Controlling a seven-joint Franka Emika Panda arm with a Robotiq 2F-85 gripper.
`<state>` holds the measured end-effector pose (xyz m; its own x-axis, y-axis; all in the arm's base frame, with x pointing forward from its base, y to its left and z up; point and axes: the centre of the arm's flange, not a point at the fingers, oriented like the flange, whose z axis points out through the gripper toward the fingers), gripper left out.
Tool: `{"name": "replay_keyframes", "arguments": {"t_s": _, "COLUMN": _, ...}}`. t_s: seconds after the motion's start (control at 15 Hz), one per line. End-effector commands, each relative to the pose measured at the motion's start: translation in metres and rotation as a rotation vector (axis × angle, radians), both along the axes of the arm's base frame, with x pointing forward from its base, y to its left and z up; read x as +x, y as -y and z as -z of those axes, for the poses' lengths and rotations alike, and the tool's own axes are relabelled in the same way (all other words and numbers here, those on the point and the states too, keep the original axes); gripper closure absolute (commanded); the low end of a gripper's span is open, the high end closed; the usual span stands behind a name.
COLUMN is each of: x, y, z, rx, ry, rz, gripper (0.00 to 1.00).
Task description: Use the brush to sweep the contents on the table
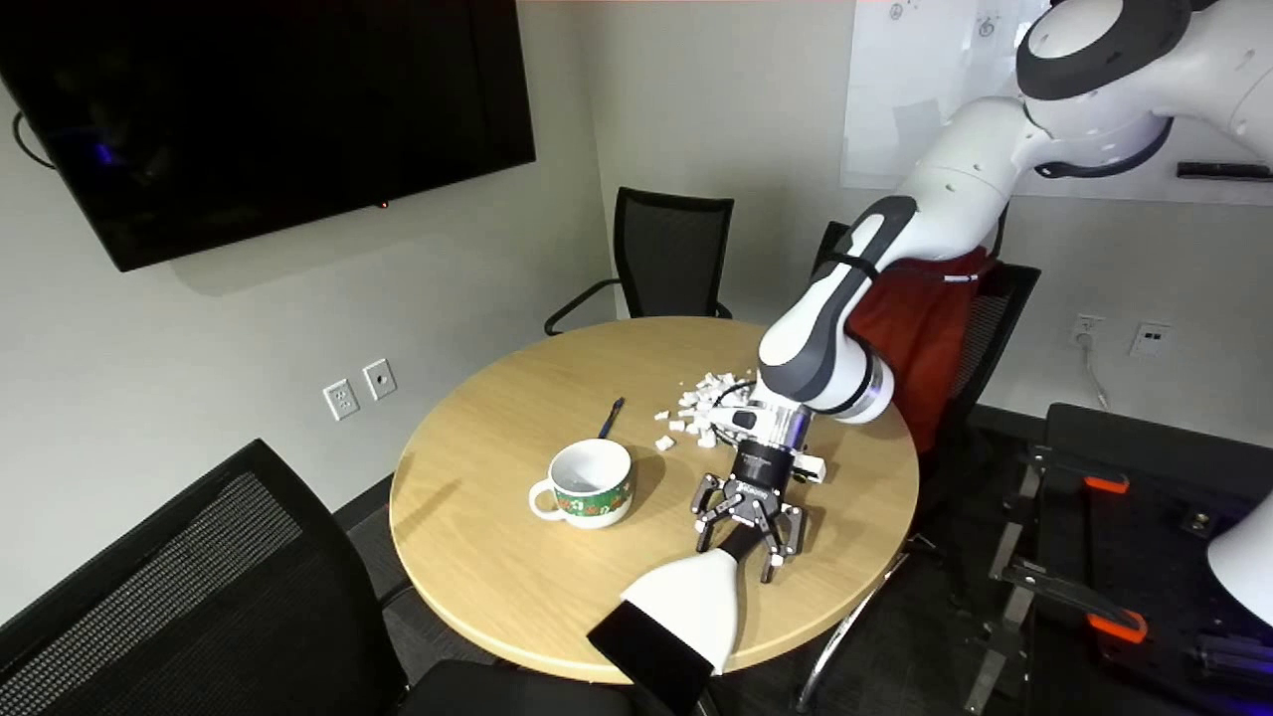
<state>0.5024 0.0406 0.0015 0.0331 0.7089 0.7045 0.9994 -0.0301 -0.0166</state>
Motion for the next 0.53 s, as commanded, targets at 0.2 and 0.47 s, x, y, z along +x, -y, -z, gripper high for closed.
{"name": "replay_keyframes", "arguments": {"t_s": 0.2, "x": -0.022, "y": 0.020, "z": -0.006, "rx": -0.006, "ry": 0.106, "rz": -0.045, "gripper": 0.00}}
{"name": "replay_keyframes", "arguments": {"t_s": 0.47, "x": -0.024, "y": 0.028, "z": -0.005, "rx": 0.014, "ry": 0.139, "rz": -0.055, "gripper": 0.00}}
